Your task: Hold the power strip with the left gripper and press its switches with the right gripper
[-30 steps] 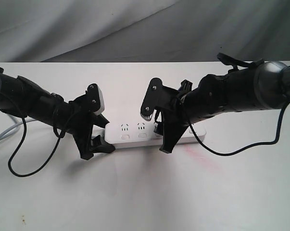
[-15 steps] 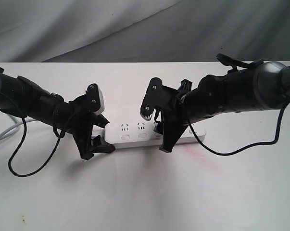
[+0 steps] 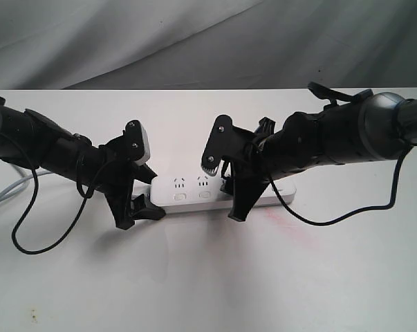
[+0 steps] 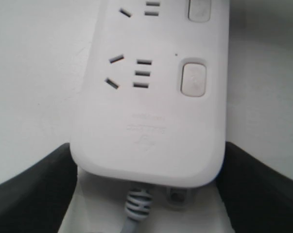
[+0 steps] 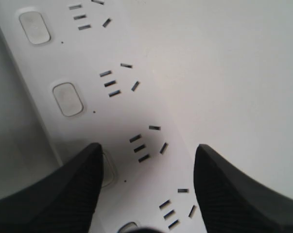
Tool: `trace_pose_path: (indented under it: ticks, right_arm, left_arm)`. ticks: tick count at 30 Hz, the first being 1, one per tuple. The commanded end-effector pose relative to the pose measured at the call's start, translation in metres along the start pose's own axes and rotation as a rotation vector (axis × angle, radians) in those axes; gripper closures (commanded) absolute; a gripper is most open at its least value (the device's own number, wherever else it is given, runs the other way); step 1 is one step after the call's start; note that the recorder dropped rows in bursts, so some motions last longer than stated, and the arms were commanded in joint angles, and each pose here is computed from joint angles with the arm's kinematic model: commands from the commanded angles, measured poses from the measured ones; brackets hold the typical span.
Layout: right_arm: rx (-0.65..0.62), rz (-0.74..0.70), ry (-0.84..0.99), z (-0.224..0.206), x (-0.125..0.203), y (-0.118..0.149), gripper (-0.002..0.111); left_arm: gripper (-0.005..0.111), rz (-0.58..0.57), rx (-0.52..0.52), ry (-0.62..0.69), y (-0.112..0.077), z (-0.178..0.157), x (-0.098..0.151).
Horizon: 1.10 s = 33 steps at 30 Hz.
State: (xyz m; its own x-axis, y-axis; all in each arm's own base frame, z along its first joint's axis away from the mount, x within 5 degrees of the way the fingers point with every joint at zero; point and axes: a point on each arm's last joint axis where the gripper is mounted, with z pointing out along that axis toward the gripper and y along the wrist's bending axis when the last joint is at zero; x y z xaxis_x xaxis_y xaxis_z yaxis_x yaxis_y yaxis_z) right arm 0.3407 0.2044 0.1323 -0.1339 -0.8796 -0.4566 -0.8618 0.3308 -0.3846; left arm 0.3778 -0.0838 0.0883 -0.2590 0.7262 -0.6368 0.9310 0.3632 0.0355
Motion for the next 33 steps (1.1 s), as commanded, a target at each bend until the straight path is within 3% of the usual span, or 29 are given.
trace_pose_path:
  ticks: [1, 33]
  right_arm:
    - [-0.013, -0.006, 0.020, 0.003, 0.006, 0.001, 0.055]
    - [-0.086, 0.012, 0.076, 0.014, 0.017, 0.009, 0.055]
  left_arm:
    - [0.047, 0.011, 0.001, 0.000, -0.001, 0.001, -0.002]
    - [0.047, 0.011, 0.001, 0.000, -0.001, 0.001, -0.002]
